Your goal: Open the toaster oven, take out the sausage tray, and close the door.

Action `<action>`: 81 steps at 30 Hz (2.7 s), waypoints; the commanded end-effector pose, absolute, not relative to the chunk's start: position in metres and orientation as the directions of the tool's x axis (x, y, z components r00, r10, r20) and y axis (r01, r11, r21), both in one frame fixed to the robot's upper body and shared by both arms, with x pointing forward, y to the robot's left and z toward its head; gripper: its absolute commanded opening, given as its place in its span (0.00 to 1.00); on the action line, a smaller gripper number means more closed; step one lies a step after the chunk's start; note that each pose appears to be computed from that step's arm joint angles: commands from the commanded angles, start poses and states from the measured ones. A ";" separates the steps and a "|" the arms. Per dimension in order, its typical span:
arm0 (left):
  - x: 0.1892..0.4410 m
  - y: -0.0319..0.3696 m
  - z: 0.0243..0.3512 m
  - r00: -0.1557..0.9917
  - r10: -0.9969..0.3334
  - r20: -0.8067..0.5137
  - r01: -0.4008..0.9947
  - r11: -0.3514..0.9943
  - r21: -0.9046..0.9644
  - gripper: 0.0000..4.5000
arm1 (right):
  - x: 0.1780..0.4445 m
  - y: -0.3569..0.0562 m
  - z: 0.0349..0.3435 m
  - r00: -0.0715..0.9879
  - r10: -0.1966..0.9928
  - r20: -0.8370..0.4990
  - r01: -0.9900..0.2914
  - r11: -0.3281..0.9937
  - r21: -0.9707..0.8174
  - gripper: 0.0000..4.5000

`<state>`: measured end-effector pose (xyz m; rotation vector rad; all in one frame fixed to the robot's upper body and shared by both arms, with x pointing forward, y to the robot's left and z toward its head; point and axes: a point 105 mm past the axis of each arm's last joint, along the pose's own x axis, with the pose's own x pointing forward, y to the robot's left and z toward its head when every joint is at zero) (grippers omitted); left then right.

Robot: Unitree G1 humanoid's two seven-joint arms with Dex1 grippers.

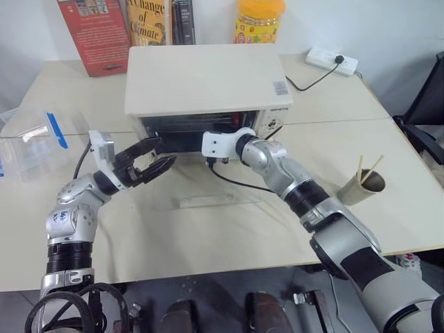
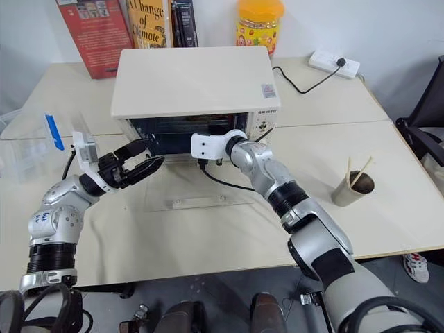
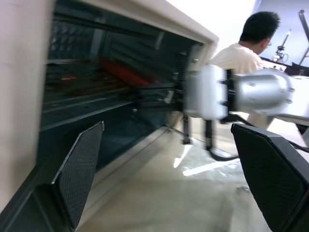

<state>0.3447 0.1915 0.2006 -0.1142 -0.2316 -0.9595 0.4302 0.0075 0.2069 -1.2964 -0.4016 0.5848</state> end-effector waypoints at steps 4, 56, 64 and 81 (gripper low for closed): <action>0.353 0.191 0.213 0.547 -0.795 0.262 0.815 0.578 0.053 1.00 | 0.415 0.023 0.232 0.742 0.670 0.014 -0.145 0.181 -0.973 0.00; 0.348 0.225 0.220 0.571 -0.807 0.149 0.812 0.582 0.045 1.00 | 0.325 0.015 0.219 0.605 0.795 0.054 0.010 0.060 -0.998 0.00; 0.338 0.232 0.223 0.572 -0.809 0.136 0.816 0.577 0.002 1.00 | 0.312 0.012 0.215 0.580 0.814 0.032 -0.001 0.040 -0.999 0.00; 0.321 0.242 0.211 0.622 -0.775 0.113 0.783 0.617 -0.082 1.00 | 0.293 0.003 0.210 0.552 0.834 0.005 -0.041 0.032 -0.999 0.00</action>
